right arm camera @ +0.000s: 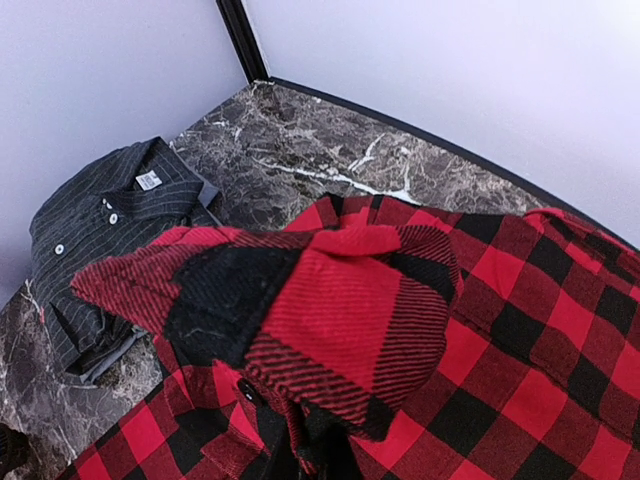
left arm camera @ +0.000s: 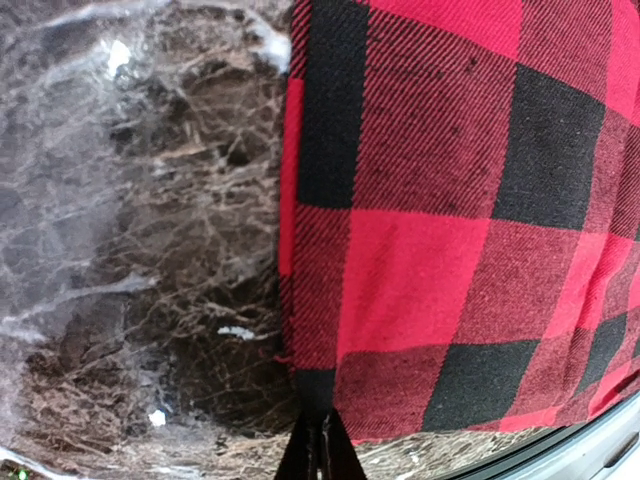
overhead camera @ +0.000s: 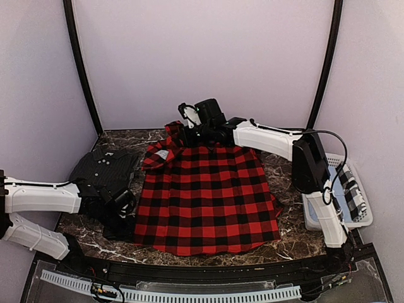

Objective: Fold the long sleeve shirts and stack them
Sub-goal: Pick up the flattened shirt from the center of the board, then smooth out the flattened shirt at the center of the board.

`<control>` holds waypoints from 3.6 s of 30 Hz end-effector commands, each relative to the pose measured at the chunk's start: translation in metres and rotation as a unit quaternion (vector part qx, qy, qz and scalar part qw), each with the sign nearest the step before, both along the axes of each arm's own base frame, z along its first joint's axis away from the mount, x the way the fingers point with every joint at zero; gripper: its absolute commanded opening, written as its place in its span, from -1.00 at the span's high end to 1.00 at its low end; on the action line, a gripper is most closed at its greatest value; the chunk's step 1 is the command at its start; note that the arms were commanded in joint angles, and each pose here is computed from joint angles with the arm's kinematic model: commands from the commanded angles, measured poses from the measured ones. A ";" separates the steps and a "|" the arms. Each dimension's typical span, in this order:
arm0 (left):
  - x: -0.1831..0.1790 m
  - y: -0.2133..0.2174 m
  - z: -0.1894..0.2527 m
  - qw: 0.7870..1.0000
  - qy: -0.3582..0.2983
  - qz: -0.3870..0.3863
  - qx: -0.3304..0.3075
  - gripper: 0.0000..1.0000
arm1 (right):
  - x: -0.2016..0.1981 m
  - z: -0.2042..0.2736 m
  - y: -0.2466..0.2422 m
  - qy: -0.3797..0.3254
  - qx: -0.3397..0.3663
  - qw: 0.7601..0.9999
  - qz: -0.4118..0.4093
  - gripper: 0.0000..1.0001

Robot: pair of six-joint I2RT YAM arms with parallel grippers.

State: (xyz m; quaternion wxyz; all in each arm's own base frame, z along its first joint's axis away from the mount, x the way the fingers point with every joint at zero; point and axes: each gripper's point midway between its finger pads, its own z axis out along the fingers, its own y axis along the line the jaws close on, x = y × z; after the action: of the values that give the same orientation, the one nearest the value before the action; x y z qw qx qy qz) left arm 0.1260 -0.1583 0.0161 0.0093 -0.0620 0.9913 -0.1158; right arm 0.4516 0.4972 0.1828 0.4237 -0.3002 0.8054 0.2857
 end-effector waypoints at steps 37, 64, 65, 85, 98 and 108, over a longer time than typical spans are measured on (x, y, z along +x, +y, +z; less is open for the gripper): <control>0.025 -0.190 0.096 0.926 -0.005 -0.346 -0.150 1.00 | 0.051 0.126 -0.186 -0.145 0.021 0.974 -0.173 1.00; -0.003 -0.196 0.071 0.910 0.044 -0.378 -0.163 1.00 | 0.005 0.116 -0.233 -0.133 0.015 0.967 -0.216 1.00; -0.003 -0.195 0.071 0.910 0.044 -0.378 -0.164 1.00 | 0.004 0.116 -0.235 -0.132 0.015 0.967 -0.218 1.00; -0.014 -0.200 0.061 0.896 0.061 -0.397 -0.187 1.00 | -0.013 0.079 -0.241 -0.091 0.003 0.973 -0.213 1.00; -0.003 -0.209 0.072 0.891 0.039 -0.392 -0.224 0.05 | -0.047 0.021 -0.209 0.016 0.020 0.994 -0.108 1.00; 0.088 -0.178 0.117 0.931 -0.065 -0.257 -0.252 -0.06 | -0.092 -0.010 -0.153 0.088 0.041 0.995 0.032 1.00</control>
State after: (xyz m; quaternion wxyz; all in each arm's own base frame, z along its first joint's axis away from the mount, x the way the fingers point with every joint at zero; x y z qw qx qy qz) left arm 0.1757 -0.3529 0.1035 -0.0433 0.2541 0.9014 -0.3478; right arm 0.3862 0.3079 0.1831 0.3984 -0.2346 0.8342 0.3006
